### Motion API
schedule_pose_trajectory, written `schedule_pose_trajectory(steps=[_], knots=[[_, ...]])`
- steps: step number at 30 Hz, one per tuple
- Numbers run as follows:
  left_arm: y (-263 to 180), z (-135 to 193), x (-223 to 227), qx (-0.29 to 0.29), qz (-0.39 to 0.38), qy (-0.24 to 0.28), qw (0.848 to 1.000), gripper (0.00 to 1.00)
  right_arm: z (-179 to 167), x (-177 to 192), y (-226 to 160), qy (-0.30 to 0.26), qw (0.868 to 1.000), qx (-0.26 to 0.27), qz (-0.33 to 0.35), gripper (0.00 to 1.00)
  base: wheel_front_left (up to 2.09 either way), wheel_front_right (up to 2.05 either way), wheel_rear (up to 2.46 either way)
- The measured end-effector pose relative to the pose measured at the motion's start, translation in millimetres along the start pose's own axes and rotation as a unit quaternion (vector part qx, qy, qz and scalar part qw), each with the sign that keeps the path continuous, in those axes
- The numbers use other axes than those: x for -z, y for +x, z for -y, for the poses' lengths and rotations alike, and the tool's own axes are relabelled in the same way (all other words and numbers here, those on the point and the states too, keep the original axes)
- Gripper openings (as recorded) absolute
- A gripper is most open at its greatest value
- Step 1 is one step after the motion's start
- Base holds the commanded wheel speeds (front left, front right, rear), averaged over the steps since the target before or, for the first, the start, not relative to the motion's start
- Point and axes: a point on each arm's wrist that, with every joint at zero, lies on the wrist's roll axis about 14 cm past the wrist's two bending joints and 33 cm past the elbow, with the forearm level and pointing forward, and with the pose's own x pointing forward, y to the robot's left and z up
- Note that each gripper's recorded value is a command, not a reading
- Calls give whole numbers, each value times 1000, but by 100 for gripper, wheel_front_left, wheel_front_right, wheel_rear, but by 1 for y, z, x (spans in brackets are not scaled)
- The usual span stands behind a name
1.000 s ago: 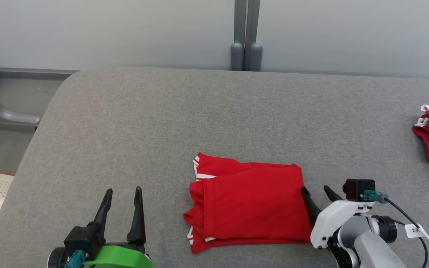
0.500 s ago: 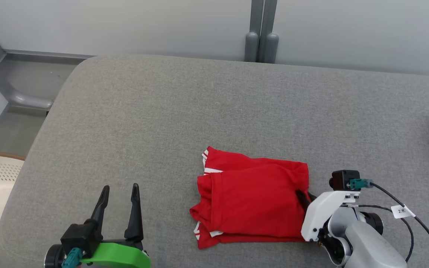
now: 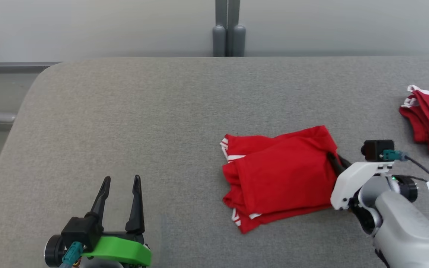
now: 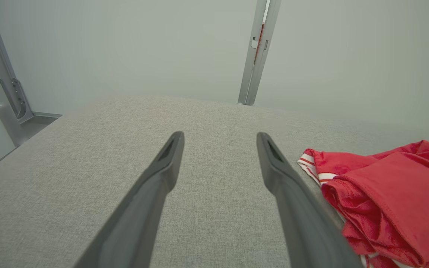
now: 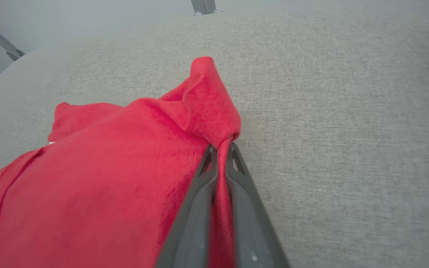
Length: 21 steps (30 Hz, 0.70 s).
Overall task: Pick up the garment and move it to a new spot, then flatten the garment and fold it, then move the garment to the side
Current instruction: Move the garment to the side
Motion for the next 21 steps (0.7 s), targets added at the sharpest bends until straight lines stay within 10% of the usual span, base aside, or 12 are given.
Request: schedule_pose_trajectory(steps=[21], knots=[[63,117,32,178,-31,-22,983,100,165,-63,-88,-12,973,208,96,0,0,0,0]])
